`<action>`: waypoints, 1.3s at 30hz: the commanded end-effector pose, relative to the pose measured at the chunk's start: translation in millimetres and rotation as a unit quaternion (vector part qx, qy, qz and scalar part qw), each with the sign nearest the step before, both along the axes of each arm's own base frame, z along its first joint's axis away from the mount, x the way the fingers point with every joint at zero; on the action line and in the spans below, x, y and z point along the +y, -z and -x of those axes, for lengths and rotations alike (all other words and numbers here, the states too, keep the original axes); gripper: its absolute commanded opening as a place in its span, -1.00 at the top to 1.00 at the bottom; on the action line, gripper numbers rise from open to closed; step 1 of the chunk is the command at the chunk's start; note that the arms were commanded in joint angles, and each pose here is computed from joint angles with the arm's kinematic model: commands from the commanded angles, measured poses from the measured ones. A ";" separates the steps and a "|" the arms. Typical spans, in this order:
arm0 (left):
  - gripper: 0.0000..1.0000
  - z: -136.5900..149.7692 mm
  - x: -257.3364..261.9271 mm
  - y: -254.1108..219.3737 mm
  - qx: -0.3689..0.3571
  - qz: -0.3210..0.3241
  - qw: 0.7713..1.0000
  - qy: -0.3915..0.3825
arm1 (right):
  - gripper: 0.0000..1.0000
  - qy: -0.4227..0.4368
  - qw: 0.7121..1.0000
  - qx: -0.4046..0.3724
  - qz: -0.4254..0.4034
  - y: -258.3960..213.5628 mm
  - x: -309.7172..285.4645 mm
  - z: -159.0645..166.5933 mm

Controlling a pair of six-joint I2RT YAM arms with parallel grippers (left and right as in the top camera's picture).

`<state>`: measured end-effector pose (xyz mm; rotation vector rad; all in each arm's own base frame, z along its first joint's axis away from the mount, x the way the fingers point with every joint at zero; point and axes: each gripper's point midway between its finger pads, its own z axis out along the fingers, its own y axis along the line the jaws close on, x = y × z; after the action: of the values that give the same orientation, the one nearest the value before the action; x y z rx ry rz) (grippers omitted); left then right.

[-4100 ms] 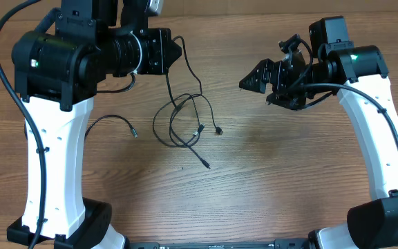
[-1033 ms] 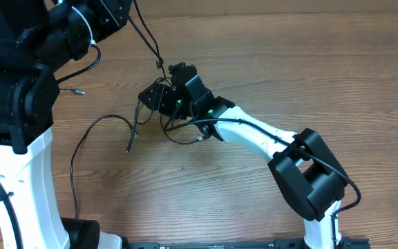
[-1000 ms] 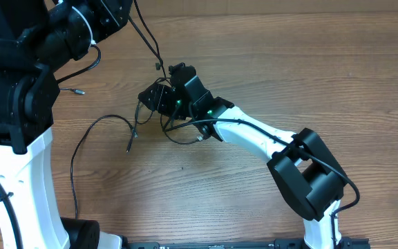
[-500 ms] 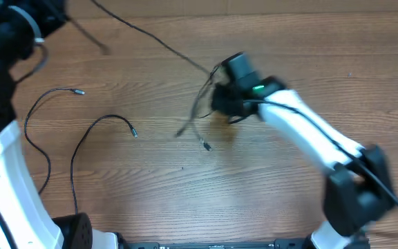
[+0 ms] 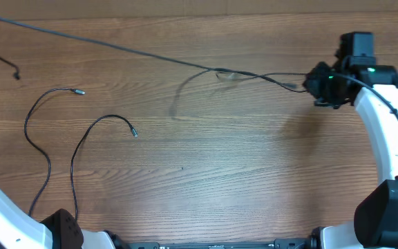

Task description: Untangle cables

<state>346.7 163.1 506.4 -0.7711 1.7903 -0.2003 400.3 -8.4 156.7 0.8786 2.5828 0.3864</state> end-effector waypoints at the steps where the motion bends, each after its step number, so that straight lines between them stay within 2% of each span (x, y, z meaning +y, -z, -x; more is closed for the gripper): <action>1: 0.92 10.5 19.5 -6.8 -0.002 -0.030 0.999 -0.032 | 0.93 0.022 0.999 -0.009 0.028 -0.8 -31.8 -2.6; 12: 0.92 13.4 27.9 -9.7 -0.009 -0.027 0.998 -0.052 | 0.93 0.115 0.991 0.013 0.069 25.1 -114.3 -1.6; 20: 0.92 18.1 37.0 -7.8 -0.001 -0.034 0.996 -0.080 | 0.93 0.165 0.985 0.046 0.038 52.2 -152.1 12.6; 28: 0.91 20.4 52.1 -14.7 -0.007 -0.055 0.992 -0.117 | 0.93 0.127 0.991 0.043 0.026 52.2 -140.4 10.4; 33: 0.91 10.5 65.1 -18.2 -0.005 -0.096 0.988 -0.122 | 0.93 0.067 0.997 0.028 0.006 49.8 -109.7 -1.2; 37: 0.91 -10.2 79.6 25.6 0.057 -0.074 0.989 -0.112 | 0.92 0.007 1.000 0.021 0.009 43.9 -74.9 -8.0; 39: 0.82 -23.8 80.1 53.3 0.089 -0.048 0.991 -0.092 | 0.92 -0.015 1.000 0.013 0.012 37.5 -57.2 -11.3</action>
<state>347.6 228.2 497.9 -0.8756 1.7399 0.0870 403.8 -96.0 102.4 0.9983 2.6106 0.3093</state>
